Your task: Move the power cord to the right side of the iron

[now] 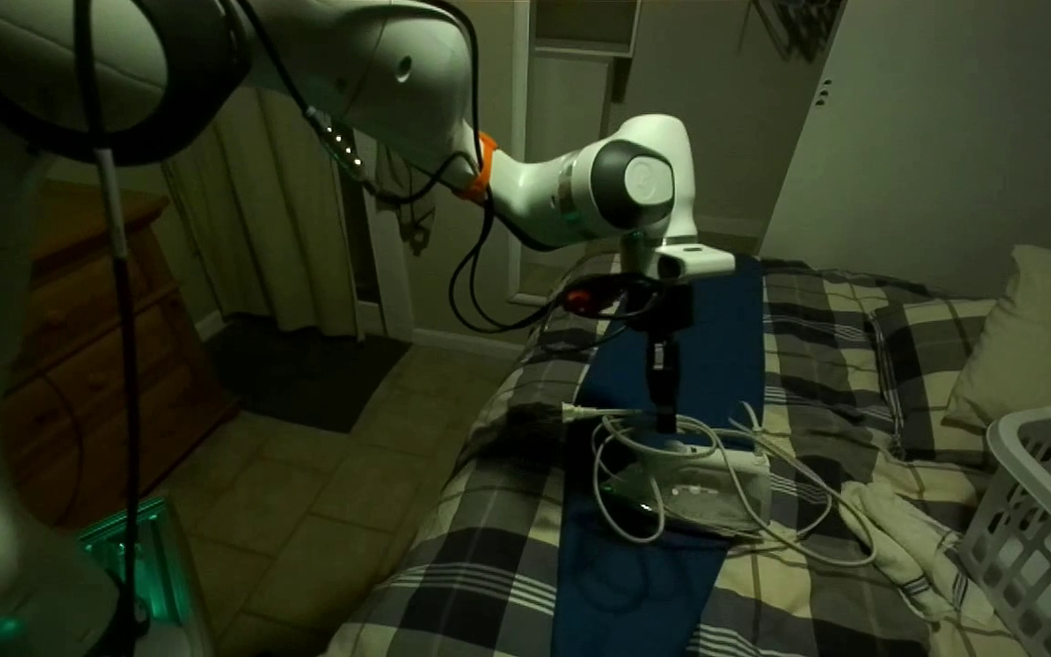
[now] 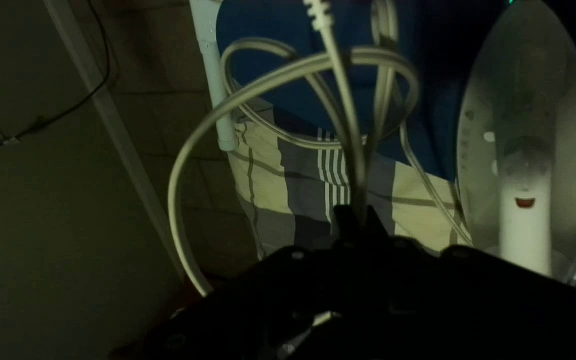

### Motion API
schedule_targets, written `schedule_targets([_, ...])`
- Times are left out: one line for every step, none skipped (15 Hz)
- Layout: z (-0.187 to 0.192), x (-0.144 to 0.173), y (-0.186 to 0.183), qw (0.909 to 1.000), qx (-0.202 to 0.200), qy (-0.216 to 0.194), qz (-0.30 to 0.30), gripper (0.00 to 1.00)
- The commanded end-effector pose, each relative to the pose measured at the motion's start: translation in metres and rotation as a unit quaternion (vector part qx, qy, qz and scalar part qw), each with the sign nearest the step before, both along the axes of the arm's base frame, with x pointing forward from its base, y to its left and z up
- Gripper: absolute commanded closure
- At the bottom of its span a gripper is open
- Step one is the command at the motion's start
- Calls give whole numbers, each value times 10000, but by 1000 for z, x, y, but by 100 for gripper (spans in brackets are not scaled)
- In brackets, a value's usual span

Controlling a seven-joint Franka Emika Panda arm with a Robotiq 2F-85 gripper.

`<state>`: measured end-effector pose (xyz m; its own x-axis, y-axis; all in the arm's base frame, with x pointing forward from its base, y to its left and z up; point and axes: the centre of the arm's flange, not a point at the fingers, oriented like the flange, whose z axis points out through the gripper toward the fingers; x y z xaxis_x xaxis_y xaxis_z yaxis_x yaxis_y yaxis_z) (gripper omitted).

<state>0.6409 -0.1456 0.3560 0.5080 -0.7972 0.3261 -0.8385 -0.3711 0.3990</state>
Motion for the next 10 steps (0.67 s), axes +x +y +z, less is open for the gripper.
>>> schedule_targets([-35,-75,-11,9998,37,-79,-198,96])
schedule_targets([-44,-84,-18,9995,-6,-119,-281,96])
schedule_targets([-54,-93,-21,9993,-47,-143,-346,96])
schedule_targets([-64,-100,-29,9990,-82,-201,-402,96])
schedule_targets([-74,-106,-34,9985,-117,-265,-468,96])
schedule_targets([-81,-111,-40,9977,-150,-387,-529,95])
schedule_targets([-87,-115,-45,9965,-202,-559,-589,95])
schedule_targets([-90,-118,-51,9947,-301,-749,-634,95])
schedule_targets([-94,-119,-55,9930,-351,-914,-654,95])
schedule_targets([-94,-118,-59,9907,-375,-1133,-652,95])
